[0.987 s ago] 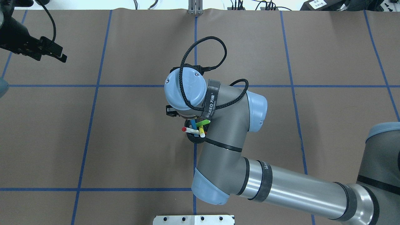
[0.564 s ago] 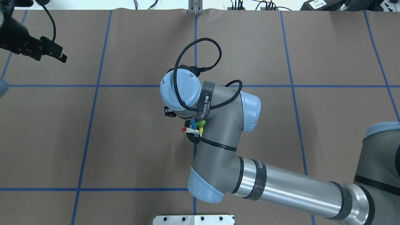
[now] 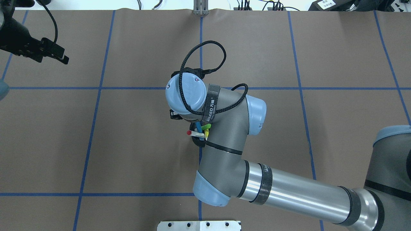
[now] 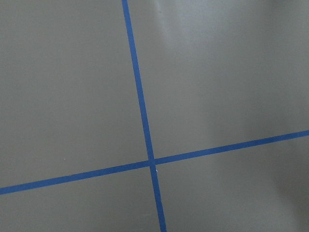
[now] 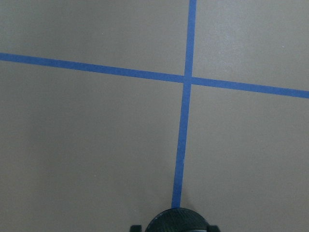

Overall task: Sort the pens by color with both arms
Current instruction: 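Lower the right gripper into the cup and grasp the blue highlighter, then lift the blue highlighter out and carry it farther from the robot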

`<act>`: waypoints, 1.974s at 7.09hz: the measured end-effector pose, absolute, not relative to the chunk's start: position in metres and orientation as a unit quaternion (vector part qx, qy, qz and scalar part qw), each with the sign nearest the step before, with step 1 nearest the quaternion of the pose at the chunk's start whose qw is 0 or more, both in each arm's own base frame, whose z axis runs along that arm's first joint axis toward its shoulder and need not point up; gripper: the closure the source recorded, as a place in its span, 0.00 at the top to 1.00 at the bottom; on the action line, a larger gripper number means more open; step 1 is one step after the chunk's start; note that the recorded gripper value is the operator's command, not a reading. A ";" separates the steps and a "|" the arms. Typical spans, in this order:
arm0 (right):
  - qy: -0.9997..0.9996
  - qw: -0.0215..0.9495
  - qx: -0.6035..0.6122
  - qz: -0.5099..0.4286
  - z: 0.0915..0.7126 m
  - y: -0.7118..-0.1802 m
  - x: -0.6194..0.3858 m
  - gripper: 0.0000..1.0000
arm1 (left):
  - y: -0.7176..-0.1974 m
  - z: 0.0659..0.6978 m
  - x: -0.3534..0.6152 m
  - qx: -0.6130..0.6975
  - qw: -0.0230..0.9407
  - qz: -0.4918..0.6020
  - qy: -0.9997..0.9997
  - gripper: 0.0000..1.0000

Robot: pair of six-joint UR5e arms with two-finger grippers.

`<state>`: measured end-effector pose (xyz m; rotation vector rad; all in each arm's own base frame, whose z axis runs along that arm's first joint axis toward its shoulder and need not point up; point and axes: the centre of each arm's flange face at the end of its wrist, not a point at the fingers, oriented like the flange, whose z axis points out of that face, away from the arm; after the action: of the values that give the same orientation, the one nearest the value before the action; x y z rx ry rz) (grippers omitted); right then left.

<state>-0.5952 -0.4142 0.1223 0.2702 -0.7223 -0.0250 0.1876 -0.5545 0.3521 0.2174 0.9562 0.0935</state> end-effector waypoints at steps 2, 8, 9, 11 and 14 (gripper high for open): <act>-0.349 0.927 0.137 -0.015 0.124 -0.414 -0.596 0.30 | -0.555 0.352 0.187 0.104 0.881 0.045 0.459 1.00; -0.357 0.923 0.144 -0.017 0.114 -0.408 -0.592 0.00 | -0.554 0.353 0.187 0.104 0.881 0.045 0.459 1.00; -0.366 0.918 0.151 -0.014 0.106 -0.407 -0.582 0.00 | -0.554 0.353 0.187 0.104 0.881 0.045 0.459 1.00; -0.388 0.904 0.180 0.002 0.082 -0.411 -0.546 0.00 | -0.554 0.352 0.187 0.105 0.881 0.045 0.459 1.00; -0.402 0.875 0.264 0.050 0.055 -0.416 -0.474 0.00 | -0.554 0.351 0.187 0.105 0.881 0.045 0.459 1.00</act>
<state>-0.4742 -0.4161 0.0549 0.5520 -0.8402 0.1048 0.1871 -0.5543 0.3514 0.2189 0.9569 0.0936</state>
